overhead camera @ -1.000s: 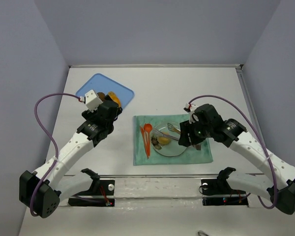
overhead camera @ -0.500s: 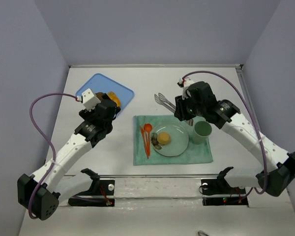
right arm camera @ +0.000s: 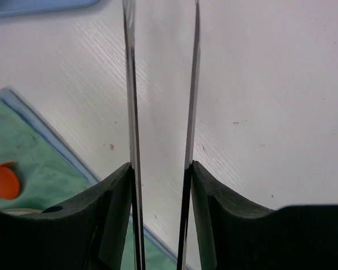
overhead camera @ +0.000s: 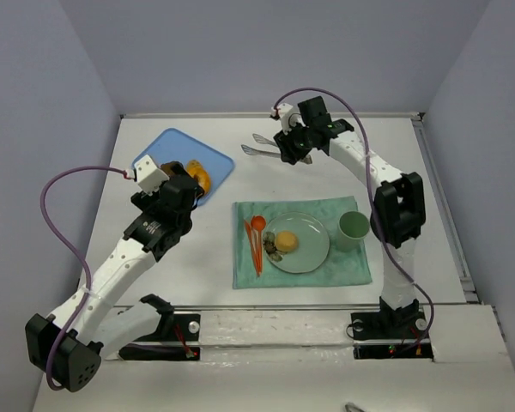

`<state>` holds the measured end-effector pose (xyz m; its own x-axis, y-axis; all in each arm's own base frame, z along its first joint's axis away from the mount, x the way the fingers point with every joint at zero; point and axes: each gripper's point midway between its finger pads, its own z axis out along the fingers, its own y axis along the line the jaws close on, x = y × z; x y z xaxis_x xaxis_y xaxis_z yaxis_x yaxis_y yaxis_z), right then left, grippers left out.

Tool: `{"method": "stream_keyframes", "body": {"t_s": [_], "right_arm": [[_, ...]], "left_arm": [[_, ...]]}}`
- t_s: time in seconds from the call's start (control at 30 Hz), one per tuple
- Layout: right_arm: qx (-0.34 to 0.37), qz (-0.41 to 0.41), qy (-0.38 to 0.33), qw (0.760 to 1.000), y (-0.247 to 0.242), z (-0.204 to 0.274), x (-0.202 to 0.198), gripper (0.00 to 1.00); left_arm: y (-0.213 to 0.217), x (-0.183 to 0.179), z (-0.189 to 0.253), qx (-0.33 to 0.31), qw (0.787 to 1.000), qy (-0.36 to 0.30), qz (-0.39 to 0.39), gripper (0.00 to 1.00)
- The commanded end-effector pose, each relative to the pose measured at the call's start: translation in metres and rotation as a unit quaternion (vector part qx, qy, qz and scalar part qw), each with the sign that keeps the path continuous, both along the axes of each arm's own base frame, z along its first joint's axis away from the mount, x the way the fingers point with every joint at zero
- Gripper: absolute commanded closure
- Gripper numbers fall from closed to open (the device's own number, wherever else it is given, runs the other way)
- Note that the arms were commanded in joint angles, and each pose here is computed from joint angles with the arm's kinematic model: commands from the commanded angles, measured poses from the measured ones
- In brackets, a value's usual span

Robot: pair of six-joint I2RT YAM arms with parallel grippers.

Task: Place the bread

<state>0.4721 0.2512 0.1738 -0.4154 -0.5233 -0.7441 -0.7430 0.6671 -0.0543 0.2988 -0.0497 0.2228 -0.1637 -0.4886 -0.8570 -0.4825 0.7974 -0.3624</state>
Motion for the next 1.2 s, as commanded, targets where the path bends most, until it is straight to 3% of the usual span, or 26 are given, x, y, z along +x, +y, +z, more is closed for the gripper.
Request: {"method": "stream_keyframes", "body": {"t_s": [0.0,0.03,0.2,0.37,0.43,0.57,0.7,0.73,0.8,0.9,0.93,0.97,1.0,1.07,1.1,1.17], "right_arm": [[-0.011,0.056,-0.007,0.998,0.008,-0.011,0.029,0.47],[-0.015,0.055,0.018,0.998,0.007,-0.036,0.033,0.43],[-0.005,0.099,0.07,0.993,0.02,-0.074,0.024,0.31],[-0.025,0.087,0.109,0.99,0.008,-0.101,0.006,0.21],[-0.036,0.053,0.107,0.992,0.0,-0.096,0.01,0.01],[-0.021,0.016,0.053,0.998,-0.002,-0.047,0.023,0.0],[0.044,-0.037,-0.023,0.998,-0.007,0.034,0.027,0.0],[0.073,-0.046,-0.08,0.993,-0.009,0.082,0.026,0.0],[0.084,-0.082,-0.089,0.989,-0.022,0.086,0.014,0.0],[0.137,-0.183,-0.133,0.964,-0.061,0.127,0.0,0.0],[0.139,-0.222,-0.117,0.958,-0.085,0.102,-0.004,0.0],[0.167,-0.25,-0.128,0.945,-0.101,0.119,-0.019,0.0],[0.175,-0.293,-0.102,0.934,-0.118,0.088,-0.029,0.0],[0.175,-0.362,-0.109,0.909,-0.157,0.079,-0.042,0.0],[0.181,-0.412,-0.135,0.883,-0.177,0.092,-0.055,0.0],[0.16,-0.46,-0.135,0.863,-0.203,0.071,-0.077,0.0]], "left_arm": [[0.012,0.002,0.018,-0.002,0.999,-0.03,0.037,0.01],[0.012,0.004,0.017,0.0,0.999,-0.027,0.038,0.01],[0.014,0.005,0.016,0.014,0.999,-0.012,0.047,0.01],[0.015,0.008,0.008,0.021,0.998,0.0,0.054,0.01],[0.015,0.01,0.009,0.019,0.998,-0.001,0.055,0.01],[0.011,0.014,0.016,0.018,0.999,-0.007,0.048,0.01],[0.012,0.016,0.027,0.017,0.998,-0.017,0.051,0.01],[0.012,0.016,0.029,0.016,0.998,-0.019,0.051,0.01],[0.013,0.015,0.032,0.015,0.998,-0.023,0.05,0.01],[0.014,0.011,0.032,0.01,0.998,-0.027,0.048,0.01],[0.016,0.009,0.034,0.008,0.998,-0.031,0.049,0.01],[0.016,0.008,0.034,0.006,0.998,-0.033,0.049,0.01],[0.018,0.006,0.032,0.008,0.998,-0.031,0.049,0.01],[0.021,0.002,0.033,0.007,0.998,-0.034,0.051,0.01],[0.023,0.0,0.03,0.011,0.998,-0.031,0.052,0.01],[0.025,-0.004,0.029,0.01,0.998,-0.032,0.053,0.01]]}}
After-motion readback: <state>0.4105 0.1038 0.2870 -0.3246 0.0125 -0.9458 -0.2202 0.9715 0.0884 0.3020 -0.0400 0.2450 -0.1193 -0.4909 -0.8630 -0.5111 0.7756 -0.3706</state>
